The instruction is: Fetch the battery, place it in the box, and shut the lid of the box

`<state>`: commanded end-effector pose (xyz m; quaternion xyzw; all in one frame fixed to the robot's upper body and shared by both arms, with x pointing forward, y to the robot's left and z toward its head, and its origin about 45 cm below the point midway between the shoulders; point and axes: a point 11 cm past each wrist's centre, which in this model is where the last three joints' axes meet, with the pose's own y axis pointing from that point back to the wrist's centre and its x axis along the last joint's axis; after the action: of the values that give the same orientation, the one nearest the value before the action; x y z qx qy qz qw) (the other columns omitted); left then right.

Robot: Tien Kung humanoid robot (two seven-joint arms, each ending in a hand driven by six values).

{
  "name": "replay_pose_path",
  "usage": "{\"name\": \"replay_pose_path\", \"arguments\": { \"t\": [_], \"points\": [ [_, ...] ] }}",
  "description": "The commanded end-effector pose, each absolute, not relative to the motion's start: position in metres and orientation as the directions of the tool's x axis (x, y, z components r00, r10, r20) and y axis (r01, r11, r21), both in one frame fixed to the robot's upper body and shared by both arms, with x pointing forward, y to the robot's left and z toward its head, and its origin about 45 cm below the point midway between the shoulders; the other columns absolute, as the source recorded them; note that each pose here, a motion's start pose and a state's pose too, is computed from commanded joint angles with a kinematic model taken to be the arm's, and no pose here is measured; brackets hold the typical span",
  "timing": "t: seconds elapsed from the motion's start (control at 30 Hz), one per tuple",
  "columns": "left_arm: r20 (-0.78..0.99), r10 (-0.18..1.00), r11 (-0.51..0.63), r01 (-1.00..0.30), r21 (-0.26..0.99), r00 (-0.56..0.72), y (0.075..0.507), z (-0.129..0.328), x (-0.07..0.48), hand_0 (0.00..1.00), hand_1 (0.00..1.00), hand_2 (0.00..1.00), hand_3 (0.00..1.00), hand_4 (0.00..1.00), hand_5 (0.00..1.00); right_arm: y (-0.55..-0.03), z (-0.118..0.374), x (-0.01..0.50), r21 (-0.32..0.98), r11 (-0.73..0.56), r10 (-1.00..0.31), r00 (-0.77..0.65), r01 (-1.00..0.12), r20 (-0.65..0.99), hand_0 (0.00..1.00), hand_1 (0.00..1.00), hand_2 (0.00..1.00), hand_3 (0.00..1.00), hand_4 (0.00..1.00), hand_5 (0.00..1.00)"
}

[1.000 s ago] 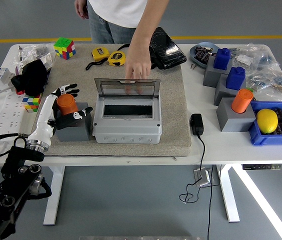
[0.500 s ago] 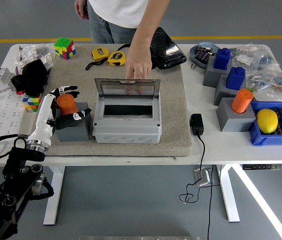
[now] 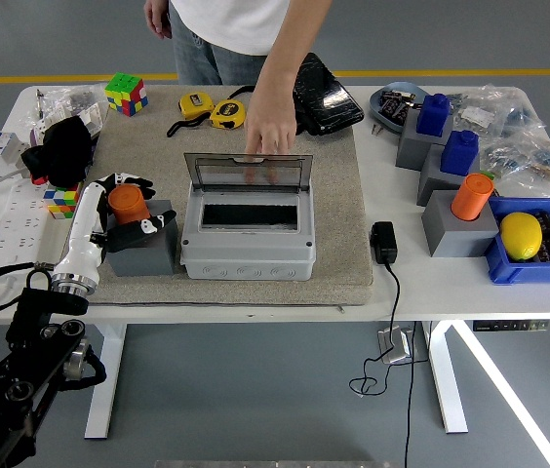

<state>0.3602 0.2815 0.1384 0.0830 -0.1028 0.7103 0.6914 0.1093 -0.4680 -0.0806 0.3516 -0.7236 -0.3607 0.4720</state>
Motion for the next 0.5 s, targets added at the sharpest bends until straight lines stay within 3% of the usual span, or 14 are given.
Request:
{"name": "replay_pose_path", "arguments": {
  "t": [0.5],
  "points": [
    [0.255,0.965,-0.046,-0.998,-0.048,-0.057,0.2802,0.1401,0.3604,0.359,0.517,0.471,0.462,0.998,0.063,-0.4676,-0.0805,0.1101,0.854,0.492,-0.85,-0.308,-0.17,0.428,0.849,0.839,0.798,0.818,0.998,0.998]
  ]
}}
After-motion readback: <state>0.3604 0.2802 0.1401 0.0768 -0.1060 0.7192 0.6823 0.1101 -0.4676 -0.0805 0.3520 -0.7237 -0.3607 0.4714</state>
